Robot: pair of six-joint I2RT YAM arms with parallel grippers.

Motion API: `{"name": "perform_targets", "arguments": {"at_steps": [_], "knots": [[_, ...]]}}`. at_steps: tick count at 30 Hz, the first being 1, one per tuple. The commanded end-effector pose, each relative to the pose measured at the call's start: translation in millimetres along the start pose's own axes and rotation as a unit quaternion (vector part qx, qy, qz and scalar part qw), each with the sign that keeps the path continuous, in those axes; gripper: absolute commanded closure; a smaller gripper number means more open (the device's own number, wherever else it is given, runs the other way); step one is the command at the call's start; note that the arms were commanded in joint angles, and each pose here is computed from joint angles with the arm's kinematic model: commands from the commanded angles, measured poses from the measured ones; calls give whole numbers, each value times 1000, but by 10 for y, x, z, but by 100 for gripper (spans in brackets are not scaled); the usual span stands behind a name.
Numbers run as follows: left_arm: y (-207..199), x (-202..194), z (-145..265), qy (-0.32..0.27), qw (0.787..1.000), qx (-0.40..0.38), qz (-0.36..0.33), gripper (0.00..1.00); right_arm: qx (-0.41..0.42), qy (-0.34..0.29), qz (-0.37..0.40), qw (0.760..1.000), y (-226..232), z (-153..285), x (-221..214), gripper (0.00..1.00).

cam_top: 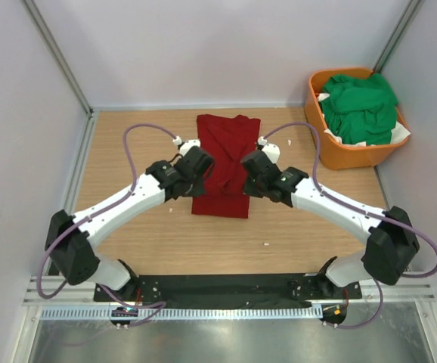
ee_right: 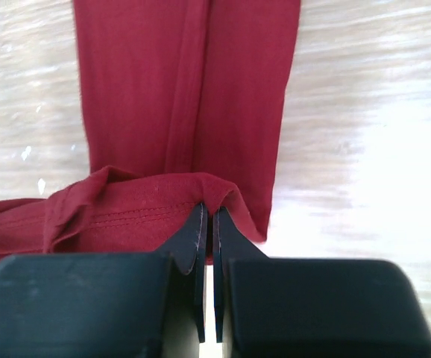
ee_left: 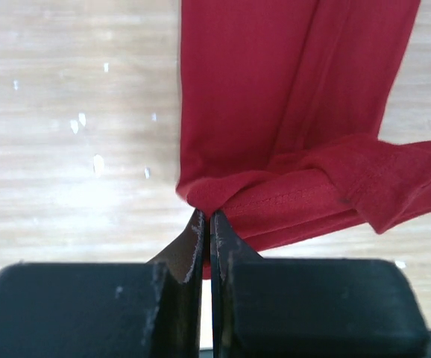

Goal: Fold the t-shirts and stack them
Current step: Fold the tshirt

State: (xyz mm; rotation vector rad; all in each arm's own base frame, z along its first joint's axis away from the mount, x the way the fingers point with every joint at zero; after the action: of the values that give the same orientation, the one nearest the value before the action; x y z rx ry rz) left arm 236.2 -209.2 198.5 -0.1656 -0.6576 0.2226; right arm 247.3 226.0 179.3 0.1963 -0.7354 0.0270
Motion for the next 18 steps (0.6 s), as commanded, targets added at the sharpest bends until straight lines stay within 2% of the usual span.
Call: {"name": "perform_targets", "arguments": {"at_steps": [1, 10, 18], "knots": [[4, 286, -181, 0, 999, 11, -37, 100, -22, 1, 12, 1000, -154, -152, 227, 99], [-79, 540, -814, 46, 998, 23, -41, 100, -33, 13, 1, 999, -264, -523, 445, 99], [-71, 697, -1481, 92, 994, 52, -40, 100, -49, 46, -3, 998, -398, -1032, 574, 99]]}}
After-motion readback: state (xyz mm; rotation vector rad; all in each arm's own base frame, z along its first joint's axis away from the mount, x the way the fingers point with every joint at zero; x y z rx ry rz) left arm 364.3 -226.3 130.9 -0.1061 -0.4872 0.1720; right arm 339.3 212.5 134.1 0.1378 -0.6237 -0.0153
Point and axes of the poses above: each gripper's point midway between its finger pads, its own z axis back along the fingers, its own y axis along the line the jaws close on, x = y × z, the point moved 5 cm from there along z, back along the fingers, and after that the axes turned 12 degrees about z, right-handed, at the moved point
